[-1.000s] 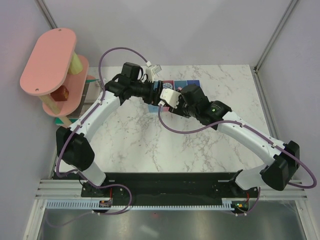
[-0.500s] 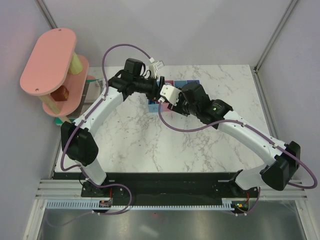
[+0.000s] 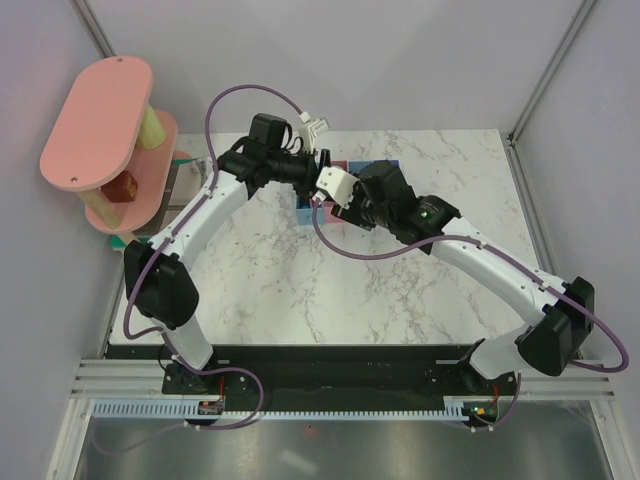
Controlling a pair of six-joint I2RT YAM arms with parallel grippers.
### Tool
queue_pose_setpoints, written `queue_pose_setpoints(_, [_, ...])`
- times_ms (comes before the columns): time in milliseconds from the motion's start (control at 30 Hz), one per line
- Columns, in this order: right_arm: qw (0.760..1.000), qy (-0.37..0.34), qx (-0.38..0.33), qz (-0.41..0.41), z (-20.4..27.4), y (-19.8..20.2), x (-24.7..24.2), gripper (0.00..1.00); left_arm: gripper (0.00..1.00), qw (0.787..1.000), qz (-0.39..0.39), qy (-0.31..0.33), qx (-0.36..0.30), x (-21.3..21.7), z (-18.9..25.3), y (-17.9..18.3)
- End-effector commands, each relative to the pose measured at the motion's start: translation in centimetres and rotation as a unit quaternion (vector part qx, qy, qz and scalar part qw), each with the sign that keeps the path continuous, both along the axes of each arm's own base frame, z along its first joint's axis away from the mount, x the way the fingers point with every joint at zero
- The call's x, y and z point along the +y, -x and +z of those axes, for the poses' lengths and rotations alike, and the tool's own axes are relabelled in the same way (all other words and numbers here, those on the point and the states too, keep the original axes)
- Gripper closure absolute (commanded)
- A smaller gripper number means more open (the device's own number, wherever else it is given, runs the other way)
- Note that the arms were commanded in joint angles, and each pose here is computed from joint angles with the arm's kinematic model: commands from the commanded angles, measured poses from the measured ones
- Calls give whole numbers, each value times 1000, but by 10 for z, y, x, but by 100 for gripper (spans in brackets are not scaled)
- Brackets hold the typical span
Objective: Sort the stationery into containers
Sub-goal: Place the stationery in the storage box.
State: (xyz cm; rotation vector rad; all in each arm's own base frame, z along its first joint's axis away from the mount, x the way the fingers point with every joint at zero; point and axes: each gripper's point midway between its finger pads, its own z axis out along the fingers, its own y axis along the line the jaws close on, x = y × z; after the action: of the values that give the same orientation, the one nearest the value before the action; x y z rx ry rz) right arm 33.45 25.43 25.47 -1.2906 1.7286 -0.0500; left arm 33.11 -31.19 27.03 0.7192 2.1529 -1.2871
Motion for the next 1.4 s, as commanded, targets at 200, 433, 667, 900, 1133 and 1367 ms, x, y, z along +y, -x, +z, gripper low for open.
queue_pose_setpoints(200, [999,-45,-29,3,35,-11,19,73,48,999,-19,32,-5,-9,20,0])
queue_pose_setpoints(433, [999,-46,-27,7,33,-12,26,73,78,999,-23,35,-7,-11,23,-1])
queue_pose_setpoints(667, [999,-46,-29,8,34,-13,29,71,98,999,-22,33,-6,-10,21,-1])
queue_pose_setpoints(900, [998,-48,-24,22,35,-7,31,2,98,1000,-4,18,-11,-7,12,-5])
queue_pose_setpoints(1133, [997,-79,-24,-2,54,3,13,2,98,998,44,-32,-34,4,-8,-27])
queue_pose_setpoints(1367, [985,-105,-116,-77,92,17,-50,2,98,985,103,-119,-65,13,-36,-76])
